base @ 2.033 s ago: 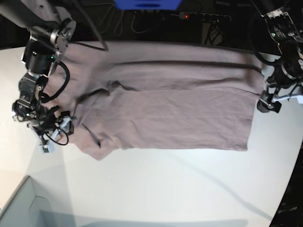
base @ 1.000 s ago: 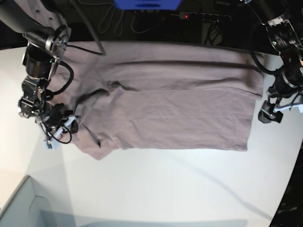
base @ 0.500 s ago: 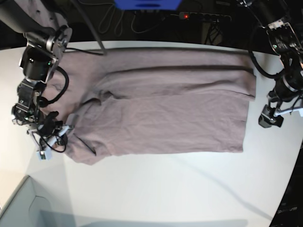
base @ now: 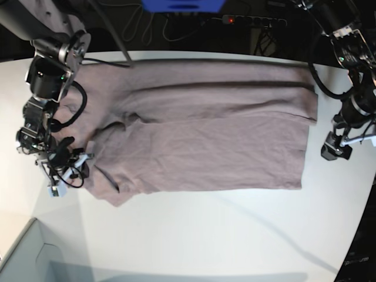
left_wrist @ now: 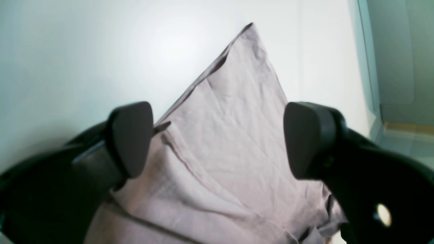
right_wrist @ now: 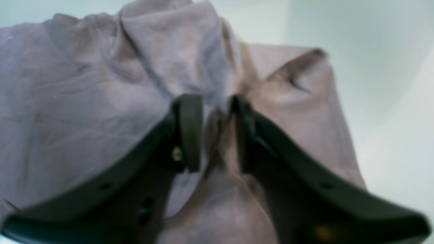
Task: Layout the t-shirt on the table in an organized manner, then fold the t-shirt properly
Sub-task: 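Move both grippers along the shirt sides and grasp the fabric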
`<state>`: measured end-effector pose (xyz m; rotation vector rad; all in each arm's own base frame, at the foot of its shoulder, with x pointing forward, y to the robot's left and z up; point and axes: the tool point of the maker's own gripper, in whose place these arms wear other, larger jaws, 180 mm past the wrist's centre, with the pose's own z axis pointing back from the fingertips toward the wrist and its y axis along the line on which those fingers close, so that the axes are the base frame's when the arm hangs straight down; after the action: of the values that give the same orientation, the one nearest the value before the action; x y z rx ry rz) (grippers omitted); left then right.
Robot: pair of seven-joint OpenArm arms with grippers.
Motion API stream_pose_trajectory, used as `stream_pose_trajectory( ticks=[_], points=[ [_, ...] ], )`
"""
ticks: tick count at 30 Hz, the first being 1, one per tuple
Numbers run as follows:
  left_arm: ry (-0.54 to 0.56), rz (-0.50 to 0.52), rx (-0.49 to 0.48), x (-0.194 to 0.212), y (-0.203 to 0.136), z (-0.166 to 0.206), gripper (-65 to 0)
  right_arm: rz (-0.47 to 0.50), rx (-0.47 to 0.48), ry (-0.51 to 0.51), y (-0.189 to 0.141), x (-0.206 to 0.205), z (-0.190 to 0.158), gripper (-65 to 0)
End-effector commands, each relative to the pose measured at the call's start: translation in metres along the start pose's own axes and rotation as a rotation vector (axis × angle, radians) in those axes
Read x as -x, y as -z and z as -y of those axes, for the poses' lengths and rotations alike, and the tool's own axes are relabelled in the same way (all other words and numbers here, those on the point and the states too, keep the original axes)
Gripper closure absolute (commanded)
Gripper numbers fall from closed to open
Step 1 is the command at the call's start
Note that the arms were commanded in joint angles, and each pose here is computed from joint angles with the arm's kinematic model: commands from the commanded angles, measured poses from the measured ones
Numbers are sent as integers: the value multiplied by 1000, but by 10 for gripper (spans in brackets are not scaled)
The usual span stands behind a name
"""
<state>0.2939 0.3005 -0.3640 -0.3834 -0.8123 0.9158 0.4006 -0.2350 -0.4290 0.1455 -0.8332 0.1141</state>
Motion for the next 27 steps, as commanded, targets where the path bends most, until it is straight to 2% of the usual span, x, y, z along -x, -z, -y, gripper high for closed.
stream_pose_trajectory(
  ticks=[1,3,6,12,18,22,25,27],
  points=[
    [11,32,22,-13,-3,8,-588,75,17,-10,-4,-30,8,-244],
    [11,32,22,-13,-3,8,-588,81,23,-11,-5,-33,12,-326],
    [12,32,21,-13,-3,8,-589,93,48,-21,-12,-38,25,-394],
    [21,52,33,-25,0,16,-589,129,67,-13,-14,-55,50,-396],
    [-27,21,21,-33,20,12,-589,190,44,101,7,-50,52,-396],
    [-67,-2,22,-39,36,13,-589,227,149,174,10,-41,76,-396],
    [-84,-8,26,-44,42,16,-589,296,229,178,4,-52,91,-397],
    [-95,-10,36,-47,46,21,-589,321,245,174,0,-56,97,-396]
  ],
)
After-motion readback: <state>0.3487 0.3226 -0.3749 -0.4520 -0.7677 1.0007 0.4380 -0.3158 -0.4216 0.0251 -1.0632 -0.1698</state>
